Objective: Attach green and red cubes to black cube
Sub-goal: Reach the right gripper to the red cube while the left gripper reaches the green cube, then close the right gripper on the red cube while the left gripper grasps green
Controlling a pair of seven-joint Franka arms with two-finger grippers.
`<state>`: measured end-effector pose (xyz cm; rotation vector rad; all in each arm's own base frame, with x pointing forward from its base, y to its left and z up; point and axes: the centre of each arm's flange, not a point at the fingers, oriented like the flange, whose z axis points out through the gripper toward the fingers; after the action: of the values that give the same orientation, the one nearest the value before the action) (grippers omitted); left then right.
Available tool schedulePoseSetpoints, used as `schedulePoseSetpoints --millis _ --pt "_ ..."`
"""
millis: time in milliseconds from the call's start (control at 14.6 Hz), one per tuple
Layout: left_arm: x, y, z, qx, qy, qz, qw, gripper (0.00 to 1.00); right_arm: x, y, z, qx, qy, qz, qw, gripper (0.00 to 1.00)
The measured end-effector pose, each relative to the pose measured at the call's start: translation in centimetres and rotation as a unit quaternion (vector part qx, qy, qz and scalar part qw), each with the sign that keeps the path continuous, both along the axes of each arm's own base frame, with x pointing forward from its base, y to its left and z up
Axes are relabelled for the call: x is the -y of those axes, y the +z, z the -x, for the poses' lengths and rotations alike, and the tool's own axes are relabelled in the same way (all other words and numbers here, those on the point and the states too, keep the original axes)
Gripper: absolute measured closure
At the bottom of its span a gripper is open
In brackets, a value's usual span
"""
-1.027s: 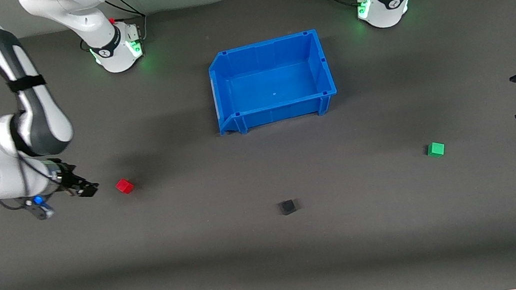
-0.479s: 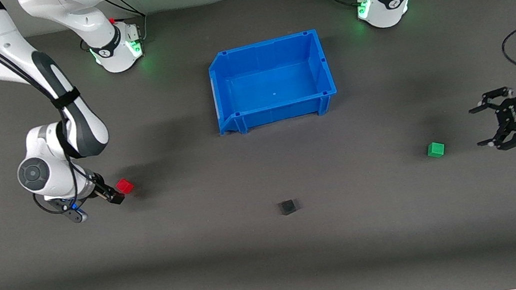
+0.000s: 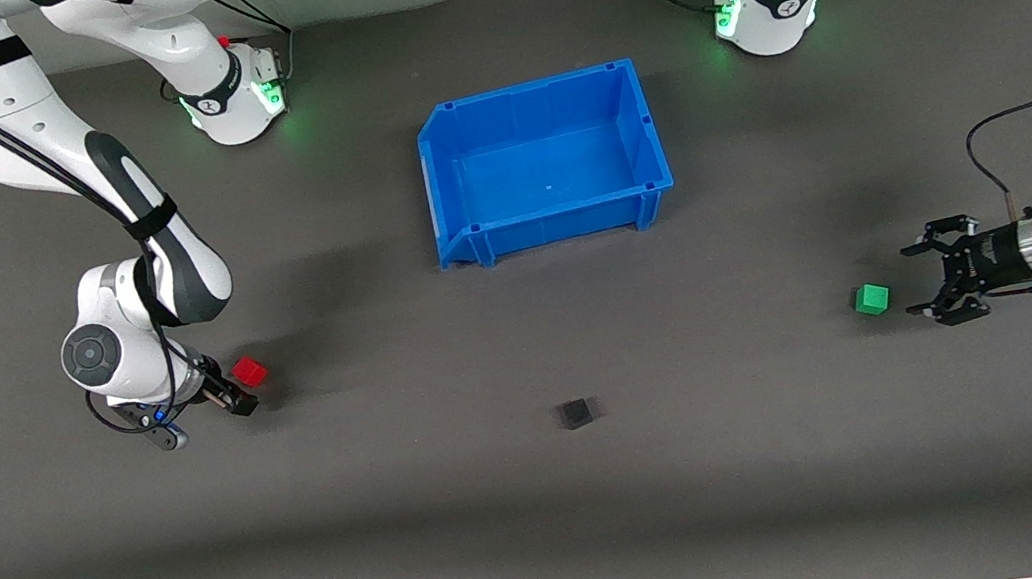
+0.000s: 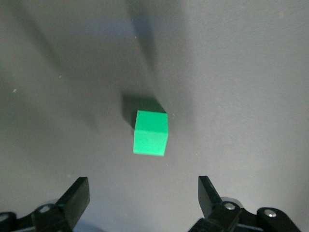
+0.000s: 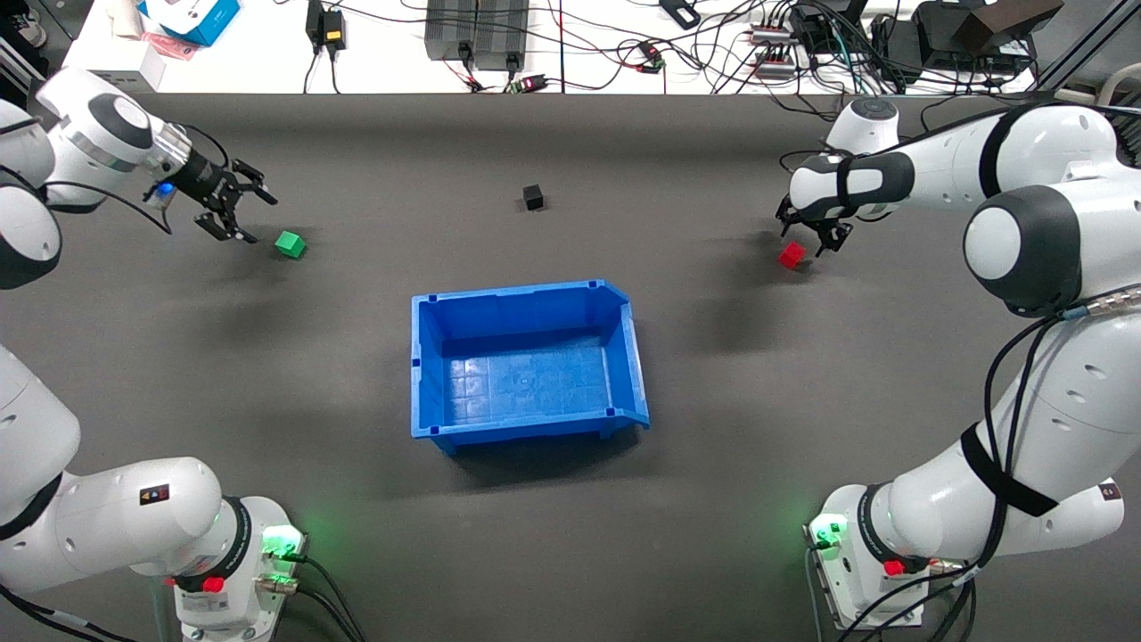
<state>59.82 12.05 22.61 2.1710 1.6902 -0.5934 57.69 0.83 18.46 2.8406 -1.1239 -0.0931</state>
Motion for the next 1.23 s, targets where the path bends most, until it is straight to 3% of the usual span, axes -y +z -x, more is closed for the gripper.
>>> schedulePoseSetpoints --millis 479,548,753,1096,1233 --pt "0.1 -4.8 -0.1 0.018 -0.013 0.001 1.0 0.0 -0.6 -1.4 0.4 -0.013 -0.018 -0.012 1.0 0.19" --pt "0.2 -5.3 -0.1 0.019 -0.016 0.0 1.0 0.0 -0.7 -1.3 0.4 -0.012 -0.019 -0.013 1.0 0.25" --pt "0.5 -6.2 0.0 0.02 -0.016 0.002 1.0 0.04 -0.9 -1.0 0.2 -0.009 -0.017 -0.014 1.0 0.59" --pt "0.5 -6.3 -0.1 0.022 -0.01 0.007 1.0 0.6 -2.5 -0.3 -0.4 -0.005 -0.032 -0.013 0.999 0.6" --pt "0.5 -6.2 -0.1 0.023 -0.009 0.007 1.0 0.63 -7.1 1.7 -1.8 -0.004 -0.07 -0.007 0.998 0.6"
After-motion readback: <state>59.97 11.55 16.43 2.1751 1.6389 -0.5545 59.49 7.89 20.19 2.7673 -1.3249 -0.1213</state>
